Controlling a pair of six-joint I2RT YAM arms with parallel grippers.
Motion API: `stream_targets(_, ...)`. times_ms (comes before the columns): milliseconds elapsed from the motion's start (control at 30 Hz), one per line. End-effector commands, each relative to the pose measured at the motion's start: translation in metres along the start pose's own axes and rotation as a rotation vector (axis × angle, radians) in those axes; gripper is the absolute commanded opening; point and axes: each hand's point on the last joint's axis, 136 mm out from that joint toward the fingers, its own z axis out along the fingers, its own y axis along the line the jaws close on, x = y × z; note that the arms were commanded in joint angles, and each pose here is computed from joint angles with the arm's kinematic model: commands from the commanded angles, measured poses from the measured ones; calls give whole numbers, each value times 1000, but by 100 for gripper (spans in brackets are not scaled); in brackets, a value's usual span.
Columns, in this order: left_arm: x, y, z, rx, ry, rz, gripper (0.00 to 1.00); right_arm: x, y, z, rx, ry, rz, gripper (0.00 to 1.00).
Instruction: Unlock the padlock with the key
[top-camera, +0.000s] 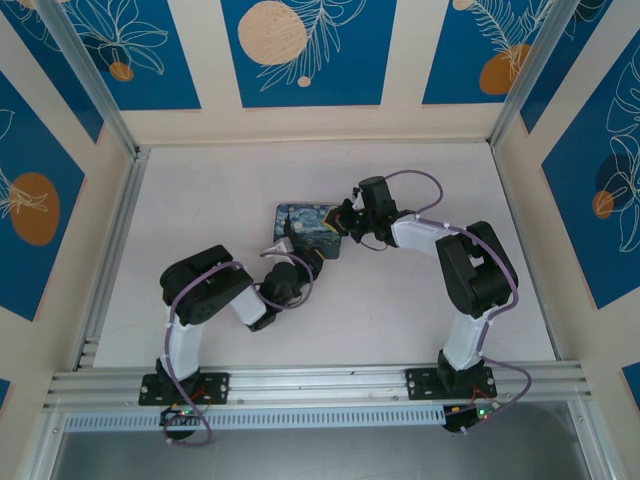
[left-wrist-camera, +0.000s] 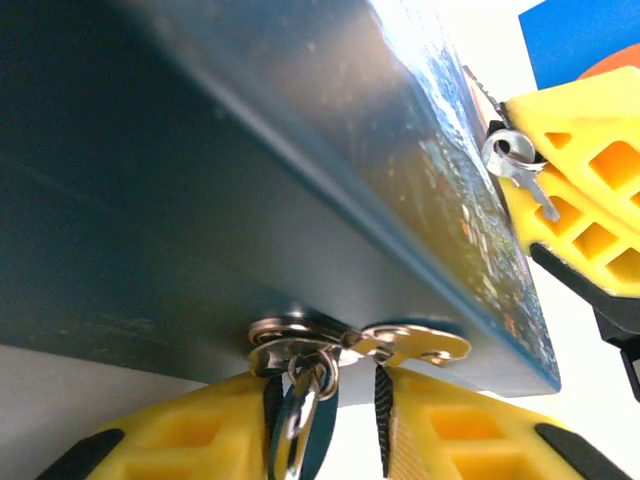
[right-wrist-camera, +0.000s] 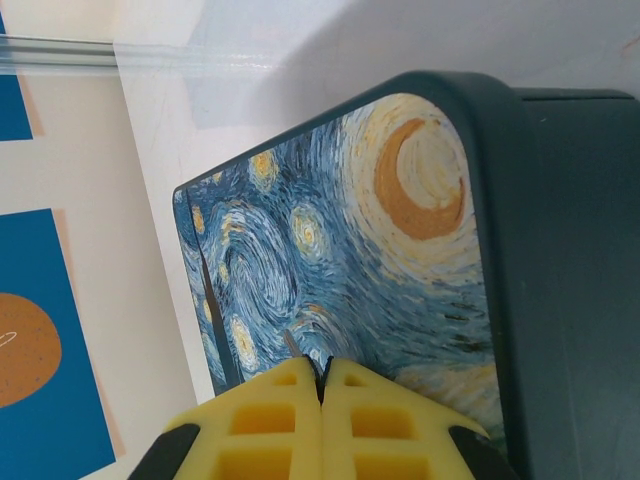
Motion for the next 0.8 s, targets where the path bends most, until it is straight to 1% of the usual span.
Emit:
stream_targets(0, 16, 47, -5, -163, 36, 40, 26, 7, -22, 6, 48, 33, 26, 0)
stream_targets(100, 16, 48, -5, -169, 37, 39, 19, 7, -23, 5, 49, 34, 28, 0)
stream_targets(200, 16, 49, -6, -174, 40, 30, 10, 5, -22, 4, 50, 29, 26, 0)
stream_targets(233, 17, 49, -6, -174, 42, 26, 6, 2, -20, 3, 48, 28, 25, 0)
stream_targets(333, 17, 49, -10, -173, 51, 13, 0, -8, -9, -4, 30, 15, 11, 0)
stream_targets(467, 17, 42, -15, -172, 77, -6, 0, -19, 14, -23, -1, -14, -24, 0)
stream_targets(567, 18, 33, -21, -192, 126, -2, 0, -17, 29, -42, -30, -22, -55, 0)
stream_targets(667, 18, 19, -28, -209, 196, 26, 0, -3, 33, -62, -57, -12, -69, 0)
stream_targets(767, 16, 6, -36, -239, 268, 78, 0, 19, 25, -77, -93, 11, -49, 0)
